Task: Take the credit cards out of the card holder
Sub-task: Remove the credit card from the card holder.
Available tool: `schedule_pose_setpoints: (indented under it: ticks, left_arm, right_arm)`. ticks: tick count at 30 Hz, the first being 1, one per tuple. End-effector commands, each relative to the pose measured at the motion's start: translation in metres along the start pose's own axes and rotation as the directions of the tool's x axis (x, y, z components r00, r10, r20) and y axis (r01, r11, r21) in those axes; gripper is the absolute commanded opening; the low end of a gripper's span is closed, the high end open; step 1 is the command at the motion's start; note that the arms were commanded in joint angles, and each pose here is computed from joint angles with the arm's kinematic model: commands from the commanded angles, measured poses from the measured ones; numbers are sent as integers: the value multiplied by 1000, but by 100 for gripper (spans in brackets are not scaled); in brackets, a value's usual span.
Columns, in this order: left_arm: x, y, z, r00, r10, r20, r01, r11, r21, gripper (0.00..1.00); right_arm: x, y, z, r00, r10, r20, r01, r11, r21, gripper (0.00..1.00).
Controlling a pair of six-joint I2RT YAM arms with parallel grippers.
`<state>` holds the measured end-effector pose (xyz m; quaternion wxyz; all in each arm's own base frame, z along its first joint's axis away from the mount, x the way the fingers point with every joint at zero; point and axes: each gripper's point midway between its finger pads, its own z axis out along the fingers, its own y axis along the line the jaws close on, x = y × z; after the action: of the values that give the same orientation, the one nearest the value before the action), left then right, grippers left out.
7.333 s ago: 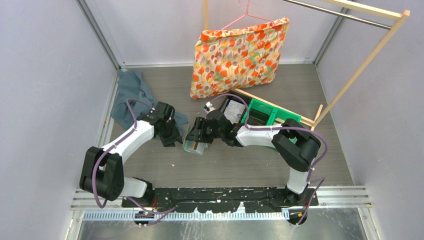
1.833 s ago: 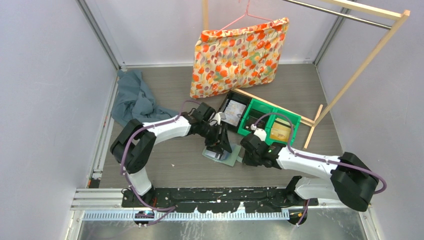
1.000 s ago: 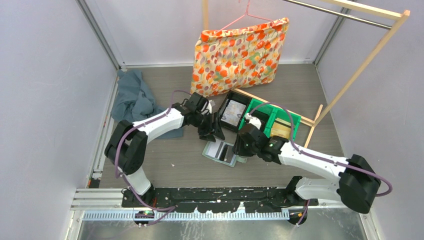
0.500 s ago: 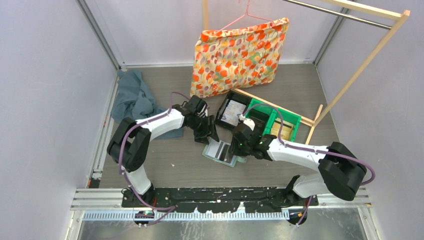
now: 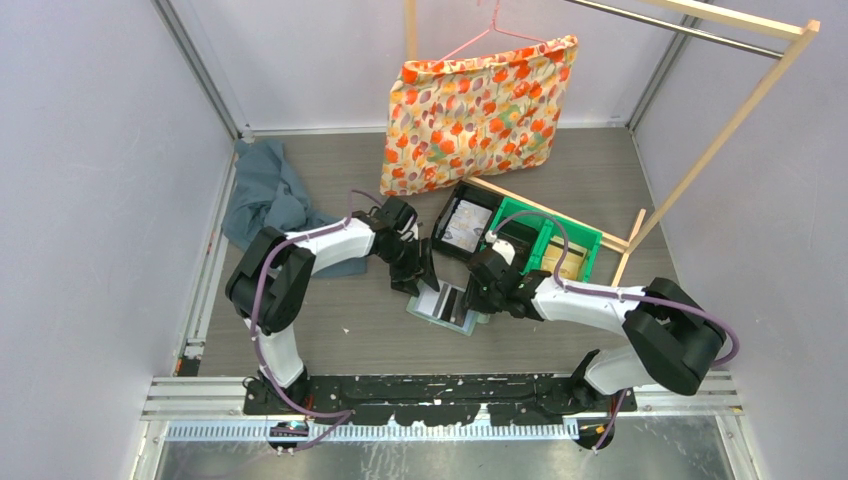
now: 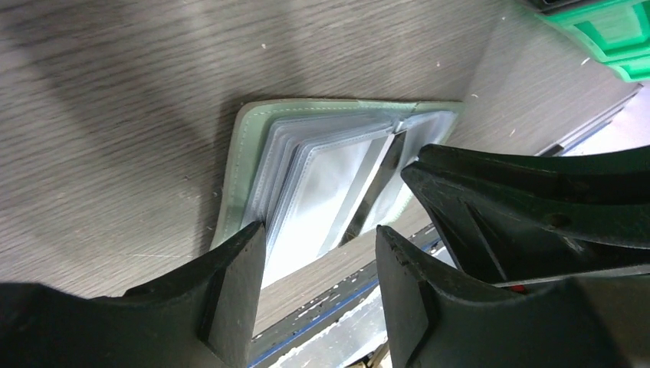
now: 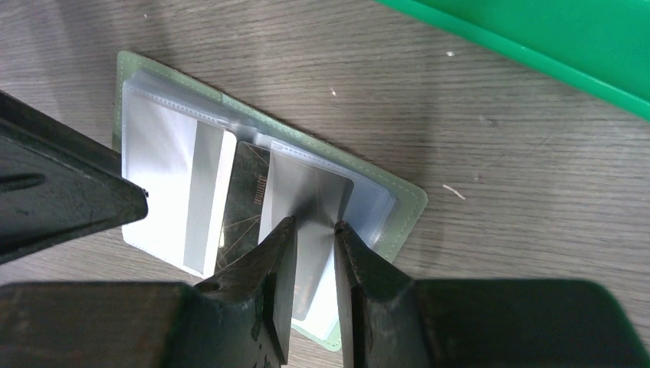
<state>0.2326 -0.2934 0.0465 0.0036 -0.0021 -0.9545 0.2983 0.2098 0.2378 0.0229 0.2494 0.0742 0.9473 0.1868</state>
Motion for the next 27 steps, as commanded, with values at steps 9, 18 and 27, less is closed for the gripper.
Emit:
schedule_pose_setpoints:
  ticks: [9, 18, 27]
  left_arm:
    - [8, -49, -18, 997, 72, -4, -70, 982, 174, 54]
    - [19, -82, -27, 995, 99, 6, -97, 966, 239, 54]
    - [27, -100, -19, 990, 138, -16, -129, 956, 264, 54]
  right_arm:
    - [15, -11, 14, 999, 11, -52, -9, 999, 49, 29]
    - [8, -16, 0, 1000, 12, -25, -10, 997, 75, 30]
    - [-11, -36, -33, 997, -3, 74, -8, 990, 139, 37]
